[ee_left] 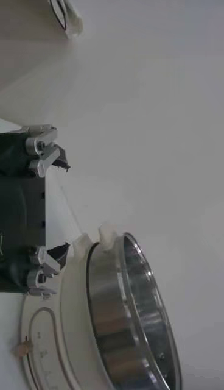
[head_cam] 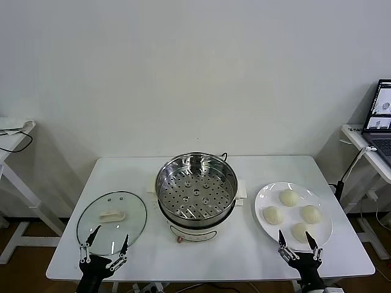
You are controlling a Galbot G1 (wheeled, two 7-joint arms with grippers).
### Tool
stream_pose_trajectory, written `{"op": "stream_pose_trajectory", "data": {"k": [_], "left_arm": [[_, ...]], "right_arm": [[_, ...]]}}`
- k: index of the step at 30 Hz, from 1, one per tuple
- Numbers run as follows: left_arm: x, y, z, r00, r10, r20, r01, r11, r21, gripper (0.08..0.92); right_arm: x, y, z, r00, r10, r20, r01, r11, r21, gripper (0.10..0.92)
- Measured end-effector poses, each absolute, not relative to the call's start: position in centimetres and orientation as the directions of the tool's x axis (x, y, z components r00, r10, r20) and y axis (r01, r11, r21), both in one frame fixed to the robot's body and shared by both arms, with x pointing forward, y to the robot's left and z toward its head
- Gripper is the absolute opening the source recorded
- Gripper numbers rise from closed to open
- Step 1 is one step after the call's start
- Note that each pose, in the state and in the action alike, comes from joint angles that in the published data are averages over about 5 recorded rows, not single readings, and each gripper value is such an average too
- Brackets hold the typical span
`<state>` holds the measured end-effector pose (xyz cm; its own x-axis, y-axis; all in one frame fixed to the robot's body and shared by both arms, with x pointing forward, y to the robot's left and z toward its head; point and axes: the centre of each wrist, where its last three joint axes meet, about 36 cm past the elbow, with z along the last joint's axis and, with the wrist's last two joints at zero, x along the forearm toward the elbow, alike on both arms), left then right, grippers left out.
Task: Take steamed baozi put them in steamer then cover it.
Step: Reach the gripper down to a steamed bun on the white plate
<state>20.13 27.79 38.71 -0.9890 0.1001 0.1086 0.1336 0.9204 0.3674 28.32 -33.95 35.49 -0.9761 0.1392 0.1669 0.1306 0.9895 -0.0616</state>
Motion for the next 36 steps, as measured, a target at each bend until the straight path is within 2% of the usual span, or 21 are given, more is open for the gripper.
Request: {"op": "stream_pose_trajectory", "data": {"k": [7, 12, 16, 20, 25, 28, 32, 36], "left_arm": [[20.3, 27.5, 39.1, -0.990, 0.103, 0.092, 0.130, 0.921, 0.368, 0.823], [20.5, 27.4, 39.3, -0.991, 0.102, 0.082, 0.125, 0.921, 0.369, 0.823], [20.7, 27.5, 39.5, -0.992, 0.100, 0.071, 0.119, 0.921, 0.370, 0.823], [20.7, 27.5, 39.7, -0.993, 0.097, 0.065, 0.114, 0.921, 0.372, 0.823], [20.8, 27.6, 39.8, -0.994, 0.091, 0.057, 0.106, 0.923, 0.371, 0.823], [20.8, 27.6, 39.8, -0.995, 0.085, 0.054, 0.099, 0.924, 0.370, 0.823], [20.8, 27.6, 39.8, -0.996, 0.078, 0.053, 0.092, 0.925, 0.368, 0.823], [20.7, 27.6, 39.6, -0.996, 0.069, 0.057, 0.085, 0.927, 0.365, 0.823]], "right_arm": [[35.1, -36.6, 37.5, -0.983, 0.135, 0.126, 0.121, 0.987, -0.109, 0.823], [41.5, -39.2, 39.1, -0.987, 0.087, 0.133, 0.069, 0.988, -0.137, 0.823], [46.1, -41.8, 40.7, -0.985, -0.012, 0.174, -0.044, 0.983, -0.181, 0.823], [50.0, -44.5, 42.7, -0.953, -0.169, 0.250, -0.229, 0.944, -0.236, 0.823], [54.4, -47.3, 45.4, -0.843, -0.382, 0.378, -0.501, 0.813, -0.297, 0.823], [56.8, -48.5, 47.1, -0.744, -0.472, 0.473, -0.645, 0.692, -0.324, 0.823], [59.5, -49.7, 49.3, -0.592, -0.523, 0.614, -0.794, 0.509, -0.332, 0.823], [61.8, -50.0, 51.2, -0.443, -0.499, 0.745, -0.891, 0.334, -0.306, 0.823]]}}
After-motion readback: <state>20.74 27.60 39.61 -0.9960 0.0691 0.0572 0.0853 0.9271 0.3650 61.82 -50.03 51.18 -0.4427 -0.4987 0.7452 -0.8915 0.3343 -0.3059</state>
